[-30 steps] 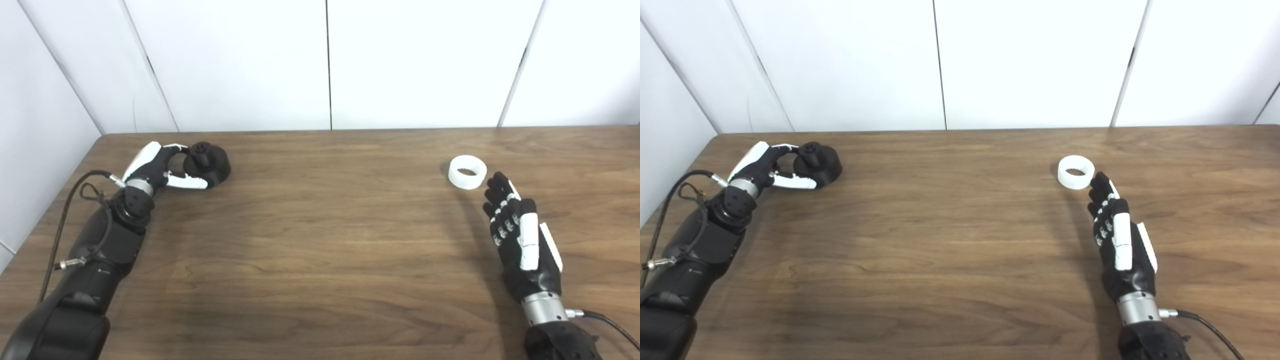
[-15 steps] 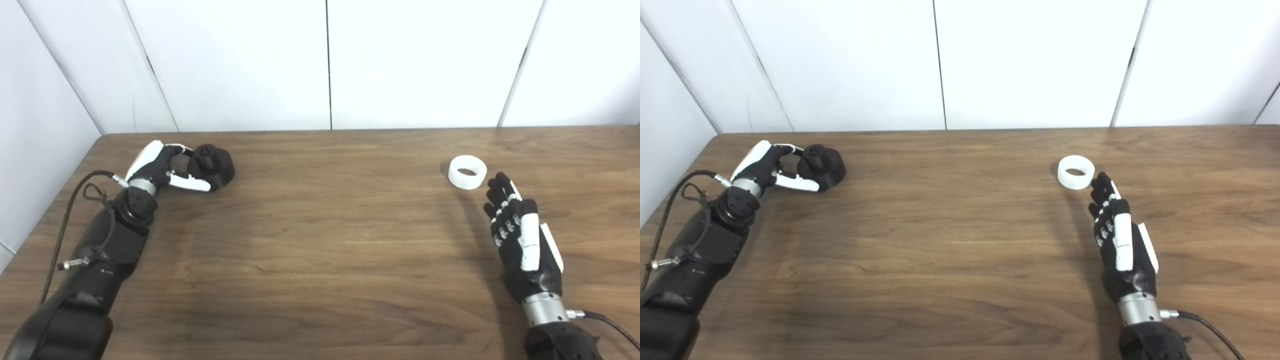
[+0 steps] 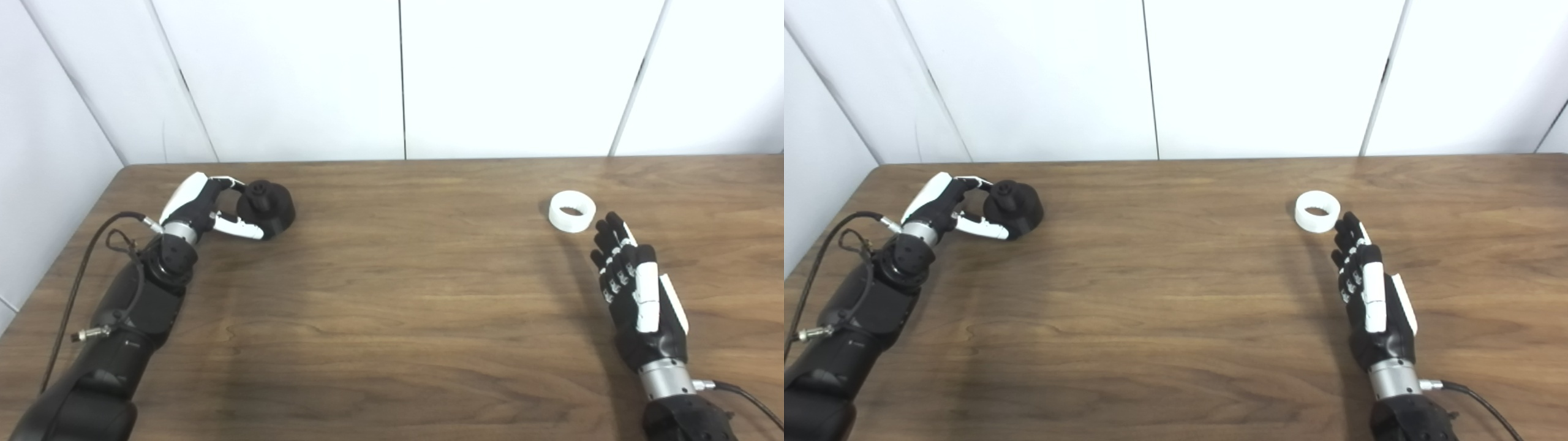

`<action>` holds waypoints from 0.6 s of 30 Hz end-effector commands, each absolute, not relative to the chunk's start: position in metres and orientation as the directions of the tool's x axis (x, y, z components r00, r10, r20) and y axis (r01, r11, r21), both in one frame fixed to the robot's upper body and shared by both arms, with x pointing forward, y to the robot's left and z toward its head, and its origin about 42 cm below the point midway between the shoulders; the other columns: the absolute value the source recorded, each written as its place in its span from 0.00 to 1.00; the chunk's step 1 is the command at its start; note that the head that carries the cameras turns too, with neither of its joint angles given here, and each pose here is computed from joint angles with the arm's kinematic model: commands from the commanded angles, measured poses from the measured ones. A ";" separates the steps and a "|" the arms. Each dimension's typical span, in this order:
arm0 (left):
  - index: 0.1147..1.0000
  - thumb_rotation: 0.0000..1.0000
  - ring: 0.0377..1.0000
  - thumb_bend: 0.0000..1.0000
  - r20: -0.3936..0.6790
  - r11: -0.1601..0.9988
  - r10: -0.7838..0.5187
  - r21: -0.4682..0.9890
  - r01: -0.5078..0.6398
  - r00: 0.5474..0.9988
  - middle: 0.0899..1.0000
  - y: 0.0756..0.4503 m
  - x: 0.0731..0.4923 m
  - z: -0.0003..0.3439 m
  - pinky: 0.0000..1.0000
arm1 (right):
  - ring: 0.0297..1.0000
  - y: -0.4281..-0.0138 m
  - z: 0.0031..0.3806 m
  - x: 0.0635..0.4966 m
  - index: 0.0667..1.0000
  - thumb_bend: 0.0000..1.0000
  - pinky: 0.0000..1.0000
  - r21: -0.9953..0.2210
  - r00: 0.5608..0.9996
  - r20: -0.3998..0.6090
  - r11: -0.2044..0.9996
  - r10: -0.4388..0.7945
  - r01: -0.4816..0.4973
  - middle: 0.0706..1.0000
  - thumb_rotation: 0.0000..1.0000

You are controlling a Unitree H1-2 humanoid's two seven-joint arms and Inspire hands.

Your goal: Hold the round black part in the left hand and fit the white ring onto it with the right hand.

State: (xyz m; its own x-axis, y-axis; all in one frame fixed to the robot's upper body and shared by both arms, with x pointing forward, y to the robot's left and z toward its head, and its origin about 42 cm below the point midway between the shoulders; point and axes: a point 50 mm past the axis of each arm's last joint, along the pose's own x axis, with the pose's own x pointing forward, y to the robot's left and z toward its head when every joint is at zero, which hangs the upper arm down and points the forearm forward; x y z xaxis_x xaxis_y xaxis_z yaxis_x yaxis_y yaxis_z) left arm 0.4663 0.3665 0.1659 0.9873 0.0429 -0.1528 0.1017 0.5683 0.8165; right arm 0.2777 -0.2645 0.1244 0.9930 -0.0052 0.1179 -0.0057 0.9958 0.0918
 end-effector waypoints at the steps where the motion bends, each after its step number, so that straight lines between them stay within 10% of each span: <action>1: 0.61 0.18 0.95 0.87 -0.087 0.544 0.003 0.836 0.071 0.996 0.90 0.363 0.472 0.188 0.87 | 1.00 -0.273 0.084 0.248 0.98 0.63 1.00 0.084 0.999 -0.035 0.996 -0.021 0.024 0.96 1.00; 18: 0.59 0.16 0.98 0.87 -0.070 0.557 -0.186 0.814 0.164 0.980 0.90 0.311 0.437 0.185 0.90 | 1.00 -0.272 0.088 0.252 0.99 0.64 1.00 0.080 1.000 -0.029 0.997 -0.008 0.011 0.97 1.00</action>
State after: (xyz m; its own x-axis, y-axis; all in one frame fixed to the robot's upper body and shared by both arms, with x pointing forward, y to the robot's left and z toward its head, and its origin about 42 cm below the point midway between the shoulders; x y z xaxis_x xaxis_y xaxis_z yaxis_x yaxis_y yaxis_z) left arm 0.4296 0.3102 0.1624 0.9749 -0.1791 -0.1323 0.2125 0.5714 0.7927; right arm 0.2781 -0.2633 0.1239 0.9943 0.0067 0.1069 -0.0150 0.9969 0.0774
